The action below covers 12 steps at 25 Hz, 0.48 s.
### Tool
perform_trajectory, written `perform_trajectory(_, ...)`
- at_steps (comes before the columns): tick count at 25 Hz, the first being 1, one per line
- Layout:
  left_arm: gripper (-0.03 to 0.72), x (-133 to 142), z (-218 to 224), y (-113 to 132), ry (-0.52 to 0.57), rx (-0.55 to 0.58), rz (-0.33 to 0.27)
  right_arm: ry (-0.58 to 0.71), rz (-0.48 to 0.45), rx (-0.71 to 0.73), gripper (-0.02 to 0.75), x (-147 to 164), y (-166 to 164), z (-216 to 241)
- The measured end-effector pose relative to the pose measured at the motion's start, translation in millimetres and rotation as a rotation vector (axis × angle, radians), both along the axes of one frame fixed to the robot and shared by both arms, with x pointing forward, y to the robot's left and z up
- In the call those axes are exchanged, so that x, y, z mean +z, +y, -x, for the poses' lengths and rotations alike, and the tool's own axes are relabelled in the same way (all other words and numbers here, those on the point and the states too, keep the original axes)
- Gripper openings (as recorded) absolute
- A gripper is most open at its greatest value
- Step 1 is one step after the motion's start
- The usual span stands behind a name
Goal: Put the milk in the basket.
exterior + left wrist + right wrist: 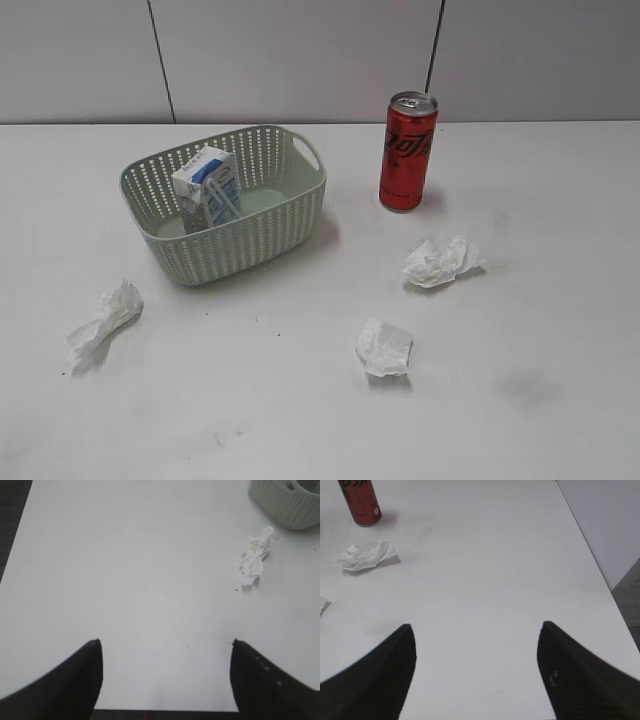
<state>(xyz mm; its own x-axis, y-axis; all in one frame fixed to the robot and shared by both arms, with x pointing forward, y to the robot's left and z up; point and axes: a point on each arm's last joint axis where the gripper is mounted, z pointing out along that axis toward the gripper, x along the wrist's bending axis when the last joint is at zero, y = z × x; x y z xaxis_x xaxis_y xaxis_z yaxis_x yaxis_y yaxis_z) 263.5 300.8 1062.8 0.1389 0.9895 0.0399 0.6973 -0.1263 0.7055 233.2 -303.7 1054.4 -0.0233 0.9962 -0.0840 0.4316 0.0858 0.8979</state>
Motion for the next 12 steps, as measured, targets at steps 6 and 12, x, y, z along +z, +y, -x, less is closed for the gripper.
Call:
perform_trajectory(6, 0.590, -6.6, 0.9, -3.6, -0.064, -0.041, 0.026, 0.000, -0.001, 0.000, 0.586, 0.0, 0.0, 0.0)
perform_trajectory(12, 0.590, -11.4, -4.0, -7.2, -0.092, -0.072, 0.041, 0.000, -0.001, 0.000, 0.587, 0.0, 0.0, 0.0)
